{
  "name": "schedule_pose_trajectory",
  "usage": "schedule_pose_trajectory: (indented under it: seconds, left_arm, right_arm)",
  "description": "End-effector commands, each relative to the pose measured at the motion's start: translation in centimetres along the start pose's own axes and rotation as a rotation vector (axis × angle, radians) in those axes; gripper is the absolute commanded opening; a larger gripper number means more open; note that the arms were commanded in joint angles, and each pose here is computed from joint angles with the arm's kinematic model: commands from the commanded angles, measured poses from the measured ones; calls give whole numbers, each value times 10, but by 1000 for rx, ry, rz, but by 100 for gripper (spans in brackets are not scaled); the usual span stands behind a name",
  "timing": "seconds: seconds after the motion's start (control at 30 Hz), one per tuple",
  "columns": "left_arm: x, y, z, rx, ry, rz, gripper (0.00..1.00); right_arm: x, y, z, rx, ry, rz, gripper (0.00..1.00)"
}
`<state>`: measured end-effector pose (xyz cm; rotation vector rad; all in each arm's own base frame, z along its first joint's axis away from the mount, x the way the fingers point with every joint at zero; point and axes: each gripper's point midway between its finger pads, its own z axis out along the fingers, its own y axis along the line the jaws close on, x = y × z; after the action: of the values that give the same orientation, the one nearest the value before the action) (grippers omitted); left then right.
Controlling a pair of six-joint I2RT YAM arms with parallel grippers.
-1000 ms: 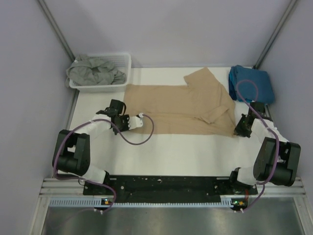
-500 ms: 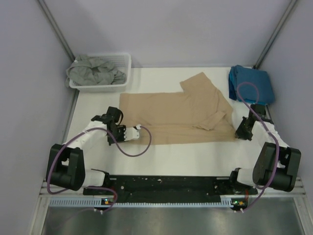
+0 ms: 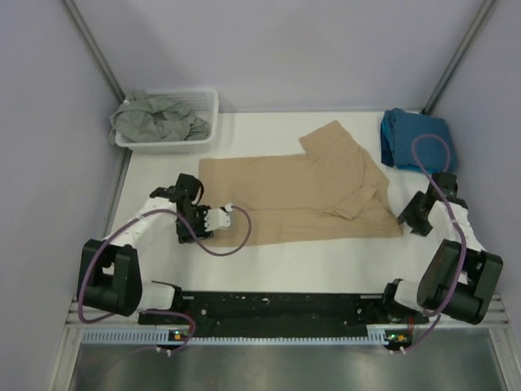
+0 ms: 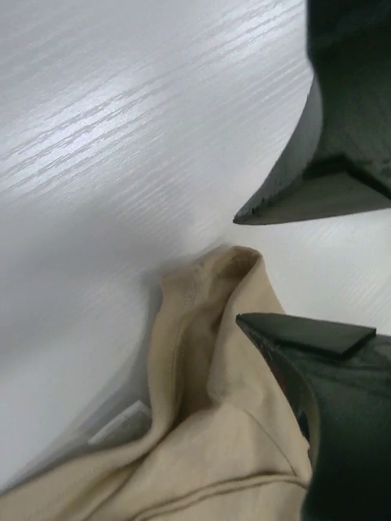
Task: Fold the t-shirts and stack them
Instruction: Fold the flattened tshirt in 1/3 of the way
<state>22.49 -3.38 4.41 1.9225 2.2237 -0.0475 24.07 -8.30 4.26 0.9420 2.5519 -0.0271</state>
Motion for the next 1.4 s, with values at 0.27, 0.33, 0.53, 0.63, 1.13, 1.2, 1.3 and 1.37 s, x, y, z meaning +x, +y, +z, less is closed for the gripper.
schedule_pose_trajectory:
  seconds: [0.27, 0.33, 0.53, 0.63, 1.13, 1.2, 1.3, 1.37]
  left_arm:
    - [-31, 79, -54, -191, -205, -322, 56]
    - [-33, 81, -53, -190, -216, -336, 56]
    - [-33, 76, -47, -161, -214, -341, 57]
    - [-31, 74, -44, -160, -208, -341, 56]
    - [-24, 69, -35, -147, -180, -344, 57]
    - [-23, 69, -34, -147, -170, -343, 56]
    - [-21, 69, -34, -153, -162, -339, 57]
    - [-21, 69, -33, -151, -163, -339, 56]
  right_arm:
    - [1, 138, -61, -298, -73, -244, 61]
    - [16, 146, -52, -309, -6, -234, 61]
    - [36, 164, -31, -371, 102, -151, 57]
    - [48, 172, -18, -398, 158, -110, 50]
    - [58, 176, 3, -395, 214, -92, 10]
    - [58, 175, 2, -395, 208, -94, 4]
    - [56, 178, 0, -405, 201, -101, 0]
    - [53, 182, -4, -407, 182, -124, 0]
